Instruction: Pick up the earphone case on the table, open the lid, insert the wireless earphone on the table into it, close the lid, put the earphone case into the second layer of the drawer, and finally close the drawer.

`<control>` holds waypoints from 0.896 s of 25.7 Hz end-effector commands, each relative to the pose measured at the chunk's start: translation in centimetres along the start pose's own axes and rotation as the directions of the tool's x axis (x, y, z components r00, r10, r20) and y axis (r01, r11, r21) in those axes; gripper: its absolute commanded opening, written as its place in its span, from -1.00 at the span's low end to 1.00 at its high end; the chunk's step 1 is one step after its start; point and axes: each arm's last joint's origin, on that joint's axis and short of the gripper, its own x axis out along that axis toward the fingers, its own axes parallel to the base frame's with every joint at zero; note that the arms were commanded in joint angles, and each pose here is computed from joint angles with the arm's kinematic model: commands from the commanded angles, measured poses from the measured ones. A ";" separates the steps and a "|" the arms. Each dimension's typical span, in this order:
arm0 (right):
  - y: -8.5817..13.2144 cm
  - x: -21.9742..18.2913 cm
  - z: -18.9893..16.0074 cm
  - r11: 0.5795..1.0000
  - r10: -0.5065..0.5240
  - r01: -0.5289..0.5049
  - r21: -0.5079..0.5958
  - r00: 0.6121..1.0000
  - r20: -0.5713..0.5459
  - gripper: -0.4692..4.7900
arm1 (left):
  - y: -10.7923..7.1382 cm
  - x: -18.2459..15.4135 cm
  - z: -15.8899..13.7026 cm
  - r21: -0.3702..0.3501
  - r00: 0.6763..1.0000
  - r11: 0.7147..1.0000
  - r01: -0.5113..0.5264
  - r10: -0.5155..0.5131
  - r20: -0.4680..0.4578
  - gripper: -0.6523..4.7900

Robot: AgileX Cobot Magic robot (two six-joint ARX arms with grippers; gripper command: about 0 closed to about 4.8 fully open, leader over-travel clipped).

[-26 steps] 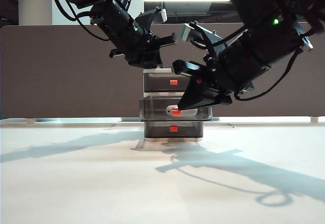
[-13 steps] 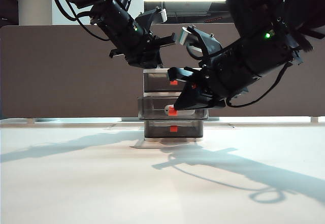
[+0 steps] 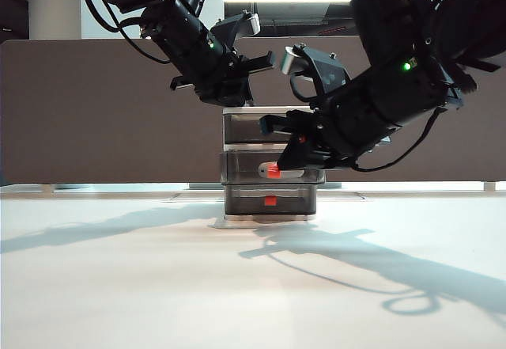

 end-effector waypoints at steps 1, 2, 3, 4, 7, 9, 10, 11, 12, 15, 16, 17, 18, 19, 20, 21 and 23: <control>0.0 0.4 0.6 1.000 -0.008 0.009 -0.014 0.997 0.074 -0.82 | -0.1 0.2 -0.7 -0.008 0.999 1.000 0.006 -0.006 -0.054 -0.78; 0.0 0.5 0.5 1.000 -0.009 0.010 -0.014 0.997 0.075 -0.82 | -0.1 0.2 -0.7 -0.008 0.999 1.000 0.006 -0.006 -0.054 -0.78; 0.0 0.7 0.4 1.000 -0.008 0.010 -0.014 0.997 0.076 -0.82 | -0.1 0.2 -0.7 -0.008 0.999 1.000 0.006 -0.006 -0.054 -0.78; 0.0 0.9 0.4 1.000 -0.009 0.010 -0.014 0.997 0.073 -0.82 | -0.1 0.2 -0.7 -0.008 0.999 1.000 0.006 -0.006 -0.054 -0.78; -0.1 1.4 0.4 1.000 -0.012 0.014 -0.020 0.996 0.088 -0.82 | -0.1 0.2 -0.7 -0.008 0.999 1.000 0.006 -0.006 -0.054 -0.78; -0.1 1.7 0.5 0.999 -0.012 0.016 -0.038 0.996 0.090 -0.82 | -0.1 0.2 -0.7 -0.008 0.999 1.000 0.006 -0.006 -0.054 -0.78; -0.1 1.8 0.6 0.999 -0.013 0.017 -0.041 0.996 0.092 -0.82 | -0.1 0.2 -0.7 -0.008 0.999 1.000 0.006 -0.006 -0.054 -0.78; -0.1 2.0 0.7 0.999 -0.020 0.024 -0.043 0.996 0.091 -0.82 | -0.1 0.2 -0.7 -0.008 0.998 1.000 0.006 -0.006 -0.055 -0.78; -0.1 2.1 0.8 0.999 -0.023 0.027 -0.042 0.995 0.095 -0.82 | -0.1 0.2 -0.7 -0.008 0.998 1.000 0.006 -0.006 -0.056 -0.78; -0.2 2.5 1.0 0.998 -0.039 0.043 -0.042 0.994 0.100 -0.82 | -0.1 0.2 -0.8 -0.009 0.998 1.000 0.006 -0.007 -0.061 -0.78; -0.2 2.6 1.0 0.998 -0.039 0.043 -0.041 0.994 0.101 -0.82 | -0.1 0.2 -0.8 -0.009 0.998 1.000 0.006 -0.007 -0.062 -0.78; -0.2 2.7 1.1 0.998 -0.040 0.044 -0.042 0.994 0.103 -0.82 | -0.1 0.2 -0.8 -0.009 0.998 1.000 0.006 -0.007 -0.063 -0.78; -0.3 2.7 1.2 0.998 -0.040 0.045 -0.045 0.994 0.104 -0.82 | -0.1 0.2 -0.8 -0.009 0.998 1.000 0.006 -0.007 -0.062 -0.78; -0.3 2.8 1.2 0.998 -0.041 0.046 -0.047 0.994 0.105 -0.82 | -0.1 0.2 -0.8 -0.009 0.998 1.000 0.006 -0.007 -0.062 -0.78; -0.3 2.8 1.2 0.997 -0.045 0.051 -0.056 0.993 0.105 -0.82 | -0.1 0.2 -0.8 -0.009 0.998 1.000 0.006 -0.007 -0.062 -0.78; -0.4 2.9 1.2 0.995 -0.068 0.075 -0.059 0.992 0.105 -0.82 | -0.1 0.2 -0.8 -0.009 0.998 1.000 0.006 -0.007 -0.063 -0.78; -0.8 2.9 1.3 0.994 -0.089 0.095 -0.054 0.990 0.113 -0.82 | -0.1 0.2 -0.8 -0.009 0.998 1.000 0.006 -0.007 -0.062 -0.78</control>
